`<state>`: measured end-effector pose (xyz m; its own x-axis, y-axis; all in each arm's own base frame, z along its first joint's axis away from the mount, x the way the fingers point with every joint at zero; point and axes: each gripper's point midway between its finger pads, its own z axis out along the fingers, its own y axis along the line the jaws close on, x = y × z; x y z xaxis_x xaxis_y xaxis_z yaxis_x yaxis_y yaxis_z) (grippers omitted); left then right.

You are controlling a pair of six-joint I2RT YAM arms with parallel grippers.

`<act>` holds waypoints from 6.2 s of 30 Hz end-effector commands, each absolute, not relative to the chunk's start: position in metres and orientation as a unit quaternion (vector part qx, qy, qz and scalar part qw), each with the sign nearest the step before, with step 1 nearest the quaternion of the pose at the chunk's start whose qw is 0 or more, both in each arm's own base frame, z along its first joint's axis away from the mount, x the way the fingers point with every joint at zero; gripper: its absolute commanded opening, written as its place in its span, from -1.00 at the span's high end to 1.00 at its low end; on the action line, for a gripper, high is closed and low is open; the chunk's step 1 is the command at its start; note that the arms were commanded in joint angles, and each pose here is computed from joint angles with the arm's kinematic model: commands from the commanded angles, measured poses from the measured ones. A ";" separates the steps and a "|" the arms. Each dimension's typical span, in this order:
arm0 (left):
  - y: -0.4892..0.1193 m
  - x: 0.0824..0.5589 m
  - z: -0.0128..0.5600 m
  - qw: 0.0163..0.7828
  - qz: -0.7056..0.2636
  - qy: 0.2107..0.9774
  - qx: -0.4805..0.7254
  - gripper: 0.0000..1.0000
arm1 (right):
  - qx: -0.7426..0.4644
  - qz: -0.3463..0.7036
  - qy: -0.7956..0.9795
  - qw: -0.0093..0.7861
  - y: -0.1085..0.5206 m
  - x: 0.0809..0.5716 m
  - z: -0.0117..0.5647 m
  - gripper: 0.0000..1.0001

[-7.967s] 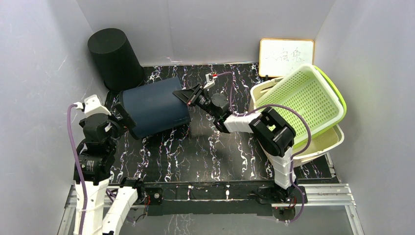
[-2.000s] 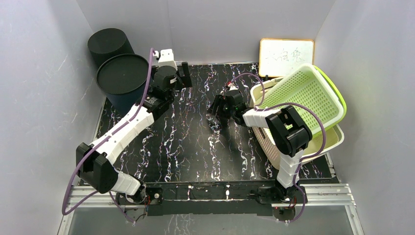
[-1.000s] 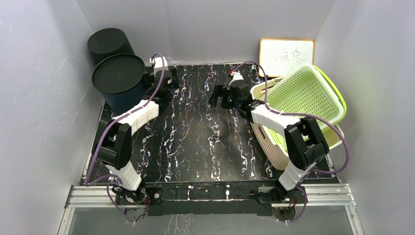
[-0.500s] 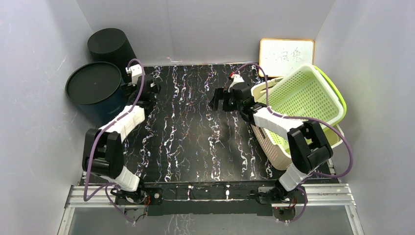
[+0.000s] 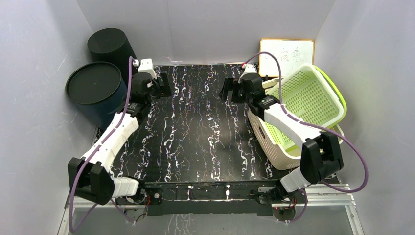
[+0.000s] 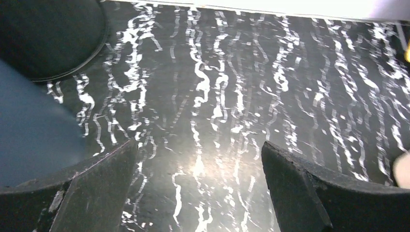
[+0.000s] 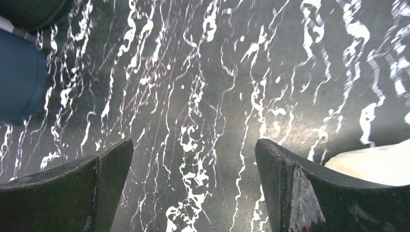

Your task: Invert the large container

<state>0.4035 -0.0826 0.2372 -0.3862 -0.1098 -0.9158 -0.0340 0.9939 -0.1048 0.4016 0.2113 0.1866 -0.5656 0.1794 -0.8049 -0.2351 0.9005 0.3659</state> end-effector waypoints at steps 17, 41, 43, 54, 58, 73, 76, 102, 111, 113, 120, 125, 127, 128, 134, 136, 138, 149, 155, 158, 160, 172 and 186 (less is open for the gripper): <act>-0.154 0.304 0.191 0.464 -0.125 0.874 0.074 -0.97 | 0.087 -0.105 0.812 0.568 0.059 0.365 0.335 -0.96; -0.177 0.292 0.185 0.465 -0.187 0.857 0.123 -0.97 | 0.247 -0.168 0.764 0.572 -0.010 0.408 0.292 -0.73; -0.177 0.292 0.181 0.461 -0.185 0.859 0.123 -0.97 | 0.256 -0.168 0.758 0.576 -0.016 0.411 0.290 -0.70; -0.175 0.292 0.170 0.454 -0.175 0.865 0.126 -0.97 | 0.277 -0.155 0.744 0.588 -0.040 0.435 0.279 0.04; -0.174 0.291 0.164 0.450 -0.171 0.867 0.126 -0.97 | 0.274 -0.155 0.744 0.590 -0.043 0.437 0.277 0.46; -0.175 0.291 0.163 0.447 -0.175 0.869 0.123 -0.97 | 0.265 -0.093 0.683 0.674 -0.039 0.402 0.384 1.00; -0.174 0.291 0.164 0.447 -0.175 0.869 0.123 -0.97 | 0.265 -0.090 0.682 0.676 -0.039 0.397 0.386 0.39; -0.173 0.275 0.151 0.436 -0.183 0.870 0.142 -0.97 | 0.316 -0.185 0.700 0.613 -0.085 0.457 0.289 -0.32; -0.171 0.275 0.148 0.435 -0.181 0.871 0.138 -0.97 | 0.310 -0.185 0.703 0.612 -0.095 0.461 0.288 0.58; -0.172 0.276 0.148 0.434 -0.180 0.872 0.138 -0.97 | 0.313 -0.171 0.696 0.623 -0.092 0.459 0.299 1.00; -0.172 0.277 0.151 0.437 -0.181 0.871 0.135 -0.97 | 0.317 -0.113 0.662 0.670 -0.082 0.440 0.361 1.00; -0.174 0.277 0.151 0.438 -0.187 0.869 0.131 -0.97 | 0.302 -0.056 0.653 0.692 -0.066 0.422 0.389 1.00; -0.174 0.276 0.151 0.438 -0.190 0.869 0.129 -0.97 | 0.294 -0.033 0.655 0.696 -0.058 0.416 0.394 1.00; -0.175 0.276 0.151 0.438 -0.192 0.869 0.129 -0.97 | 0.288 -0.020 0.656 0.698 -0.053 0.414 0.396 1.00; -0.171 0.276 0.160 0.447 -0.187 0.866 0.126 -0.97 | 0.226 0.077 0.666 0.706 -0.009 0.407 0.423 1.00; -0.170 0.276 0.162 0.448 -0.184 0.866 0.126 -0.97 | 0.197 0.110 0.667 0.710 0.009 0.404 0.438 1.00; -0.169 0.277 0.166 0.451 -0.181 0.865 0.126 -0.97 | 0.164 0.144 0.670 0.710 0.030 0.403 0.451 1.00; -0.161 0.278 0.173 0.460 -0.163 0.864 0.122 -0.97 | 0.035 0.247 0.678 0.691 0.156 0.385 0.469 1.00; -0.159 0.279 0.190 0.466 -0.159 0.863 0.114 -0.97 | 0.025 0.255 0.658 0.708 0.160 0.368 0.504 1.00; -0.159 0.279 0.194 0.470 -0.163 0.860 0.112 -0.97 | 0.017 0.258 0.649 0.715 0.156 0.357 0.521 1.00; -0.159 0.279 0.195 0.471 -0.164 0.859 0.111 -0.97 | 0.009 0.259 0.644 0.720 0.153 0.347 0.531 1.00; -0.132 0.289 0.295 0.528 -0.116 0.839 0.059 -0.97 | -0.097 0.410 0.538 0.730 0.191 0.279 0.609 1.00; -0.083 0.272 0.454 0.666 -0.082 0.741 -0.009 -0.97 | -0.203 0.632 0.431 0.611 0.259 0.238 0.612 1.00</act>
